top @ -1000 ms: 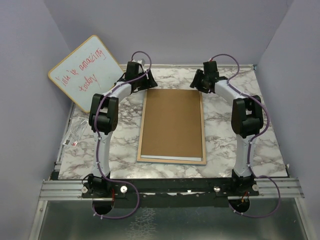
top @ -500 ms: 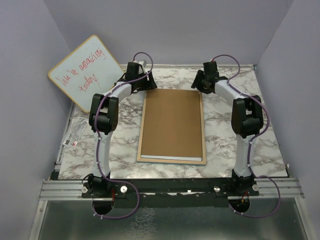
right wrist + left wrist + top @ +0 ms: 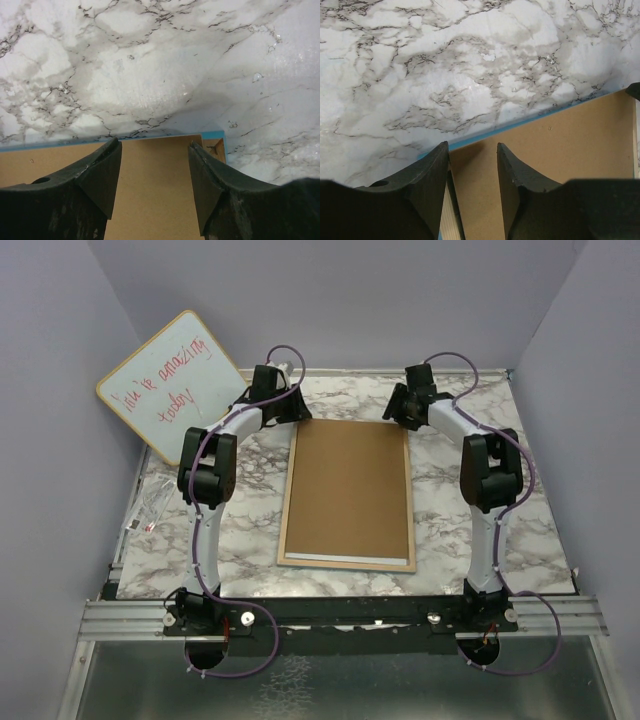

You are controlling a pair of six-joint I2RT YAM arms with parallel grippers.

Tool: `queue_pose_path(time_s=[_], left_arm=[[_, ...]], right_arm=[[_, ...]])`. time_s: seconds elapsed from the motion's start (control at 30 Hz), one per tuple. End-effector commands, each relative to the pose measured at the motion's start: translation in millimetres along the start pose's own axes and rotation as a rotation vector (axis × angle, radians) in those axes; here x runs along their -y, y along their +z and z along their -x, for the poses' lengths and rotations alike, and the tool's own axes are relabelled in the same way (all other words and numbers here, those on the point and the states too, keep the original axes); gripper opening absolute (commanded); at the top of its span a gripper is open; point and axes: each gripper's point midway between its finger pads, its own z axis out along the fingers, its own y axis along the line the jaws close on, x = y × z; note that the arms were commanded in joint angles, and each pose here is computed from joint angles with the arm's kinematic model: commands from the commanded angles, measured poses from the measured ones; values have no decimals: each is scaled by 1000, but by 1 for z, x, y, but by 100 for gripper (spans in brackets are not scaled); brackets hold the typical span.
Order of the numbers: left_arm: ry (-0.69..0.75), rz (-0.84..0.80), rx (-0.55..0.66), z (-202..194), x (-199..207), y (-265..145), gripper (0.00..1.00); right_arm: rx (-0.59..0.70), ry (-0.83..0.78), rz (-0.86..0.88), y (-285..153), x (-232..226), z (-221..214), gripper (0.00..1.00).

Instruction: Put the photo into the frame

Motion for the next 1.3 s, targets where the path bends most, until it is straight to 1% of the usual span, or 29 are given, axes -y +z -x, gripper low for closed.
queue_pose_path(time_s=[0.0,0.1,0.27,0.4,0.53,0.67,0.87,1.1,1.27], left_arm=[[-1,-75,-34,-5,24,-14,43],[1,-90,-47,-8,28,-19,40],[7,-90,-73,-17,28,-26,38],[29,-95,-85,-19,30,-31,36],[51,-125,-105,-21,34,-33,35],[71,-158,-132,-27,38,-35,35],[90,-166,-158,-35,36,-37,34],[103,-191,-157,-29,34,-46,34],[88,-196,-153,-26,33,-48,37]], right_arm=[[-67,16,-24,6,11,-18,60],[-45,12,-9,1,8,-12,60],[-44,-25,147,-8,-21,-6,60],[-76,-42,256,-8,-41,-10,59],[-123,-34,308,-3,-49,-19,57],[-149,-33,312,2,-48,-25,57],[-185,-29,289,8,-44,-33,55],[-241,-47,281,-3,-39,-44,54],[-315,-69,289,-17,-35,-62,53]])
